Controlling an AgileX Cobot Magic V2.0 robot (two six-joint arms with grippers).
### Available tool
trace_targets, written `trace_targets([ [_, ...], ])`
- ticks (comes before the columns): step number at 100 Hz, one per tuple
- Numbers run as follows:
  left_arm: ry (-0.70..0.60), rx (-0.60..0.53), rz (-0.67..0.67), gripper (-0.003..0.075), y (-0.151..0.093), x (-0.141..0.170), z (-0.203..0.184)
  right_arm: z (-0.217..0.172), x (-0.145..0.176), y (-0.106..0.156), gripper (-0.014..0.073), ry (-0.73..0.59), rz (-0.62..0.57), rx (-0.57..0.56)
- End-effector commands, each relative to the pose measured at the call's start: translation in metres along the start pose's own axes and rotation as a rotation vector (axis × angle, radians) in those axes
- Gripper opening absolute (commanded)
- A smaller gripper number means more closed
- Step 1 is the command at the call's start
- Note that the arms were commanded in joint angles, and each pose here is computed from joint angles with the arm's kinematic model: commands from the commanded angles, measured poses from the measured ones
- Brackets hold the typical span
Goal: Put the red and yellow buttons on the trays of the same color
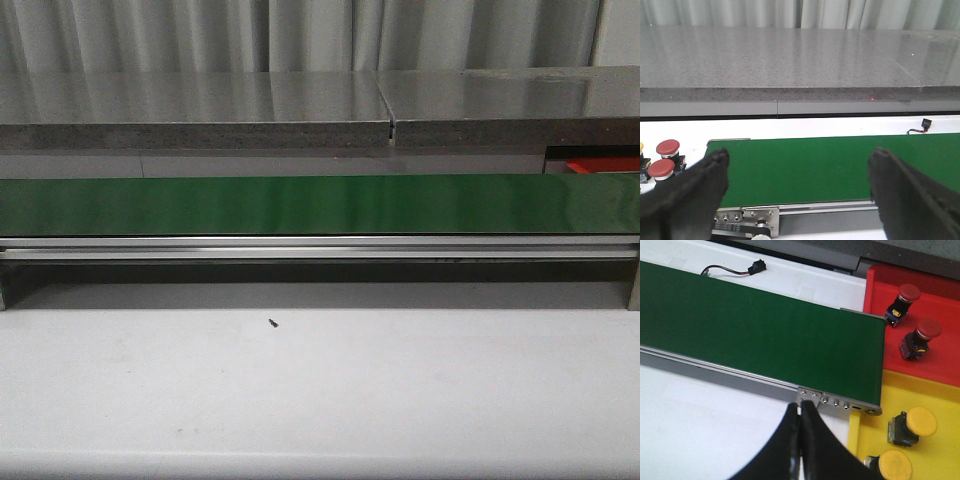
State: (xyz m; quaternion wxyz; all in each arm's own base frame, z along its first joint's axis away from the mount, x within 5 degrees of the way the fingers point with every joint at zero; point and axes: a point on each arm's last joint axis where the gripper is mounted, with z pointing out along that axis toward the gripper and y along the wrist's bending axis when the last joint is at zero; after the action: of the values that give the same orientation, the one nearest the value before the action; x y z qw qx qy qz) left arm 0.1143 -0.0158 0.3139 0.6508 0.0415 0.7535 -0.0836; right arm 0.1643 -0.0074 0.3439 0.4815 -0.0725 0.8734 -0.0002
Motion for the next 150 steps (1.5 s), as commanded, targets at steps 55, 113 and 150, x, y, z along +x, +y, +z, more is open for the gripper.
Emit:
trace_targets([
  [55, 0.203, -0.176, -0.372, 0.0608, 0.098, -0.083, 0.102, -0.006, -0.012, -0.002, -0.0069, -0.085, 0.000, 0.024],
  [113, 0.545, -0.162, -0.648, 0.0608, 0.221, -0.009, 0.231, -0.006, -0.012, -0.002, -0.0069, -0.085, 0.000, 0.024],
  [150, 0.561, -0.265, -0.578, 0.0608, 0.236, 0.005, 0.236, -0.006, -0.012, -0.002, -0.0069, -0.086, 0.000, 0.024],
])
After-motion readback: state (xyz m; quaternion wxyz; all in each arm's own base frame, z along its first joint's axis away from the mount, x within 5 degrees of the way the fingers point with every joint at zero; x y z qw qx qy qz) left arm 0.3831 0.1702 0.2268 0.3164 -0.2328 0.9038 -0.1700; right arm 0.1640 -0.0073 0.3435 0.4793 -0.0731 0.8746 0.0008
